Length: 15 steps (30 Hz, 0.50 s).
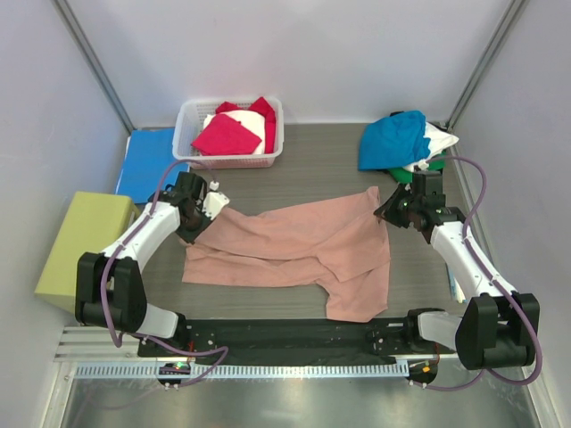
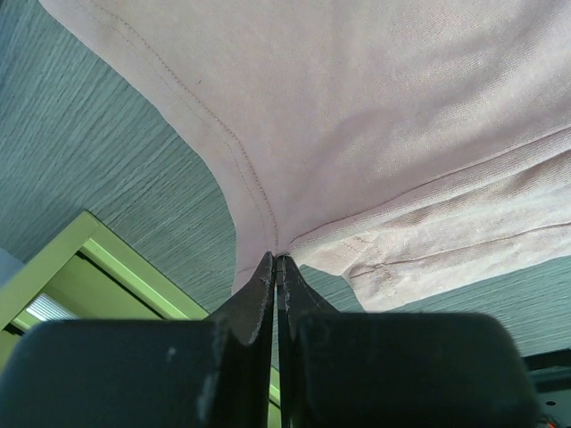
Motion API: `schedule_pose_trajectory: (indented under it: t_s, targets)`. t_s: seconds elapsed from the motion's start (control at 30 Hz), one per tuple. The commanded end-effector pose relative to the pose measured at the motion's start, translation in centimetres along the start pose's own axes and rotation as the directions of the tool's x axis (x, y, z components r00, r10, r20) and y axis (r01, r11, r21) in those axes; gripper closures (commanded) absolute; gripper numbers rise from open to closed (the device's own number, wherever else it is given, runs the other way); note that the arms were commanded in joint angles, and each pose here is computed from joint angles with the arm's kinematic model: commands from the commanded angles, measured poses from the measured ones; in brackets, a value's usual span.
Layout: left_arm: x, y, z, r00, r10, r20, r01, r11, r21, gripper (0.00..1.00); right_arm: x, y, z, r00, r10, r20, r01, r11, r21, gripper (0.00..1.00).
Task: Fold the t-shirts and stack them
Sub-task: Flatten the tshirt out
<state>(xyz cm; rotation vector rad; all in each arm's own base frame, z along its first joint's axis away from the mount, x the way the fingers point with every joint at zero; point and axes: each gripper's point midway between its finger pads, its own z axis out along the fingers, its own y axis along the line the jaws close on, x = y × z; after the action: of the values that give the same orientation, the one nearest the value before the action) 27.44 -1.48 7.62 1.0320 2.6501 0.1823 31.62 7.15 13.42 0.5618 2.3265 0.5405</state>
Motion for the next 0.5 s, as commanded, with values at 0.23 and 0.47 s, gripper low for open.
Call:
schedule_pose_trajectory:
  t_s: [0.23, 0.47]
  targets:
    - [-3.7, 5.1, -6.5, 0.98, -0.069, 0.184, 0.104, 0.977, -0.186, 1.0, -4.8, 4.9, -4.6, 0.984, -0.042, 0.174, 0.066, 0.988, -0.139, 0.99]
    - [-5.7, 8.1, -18.1, 0.885, -0.123, 0.449, 0.281, 0.91, -0.304, 1.0, -7.3, 9.0, -13.2, 0.928, -0.048, 0.37, 0.156, 0.95, -0.269, 0.99]
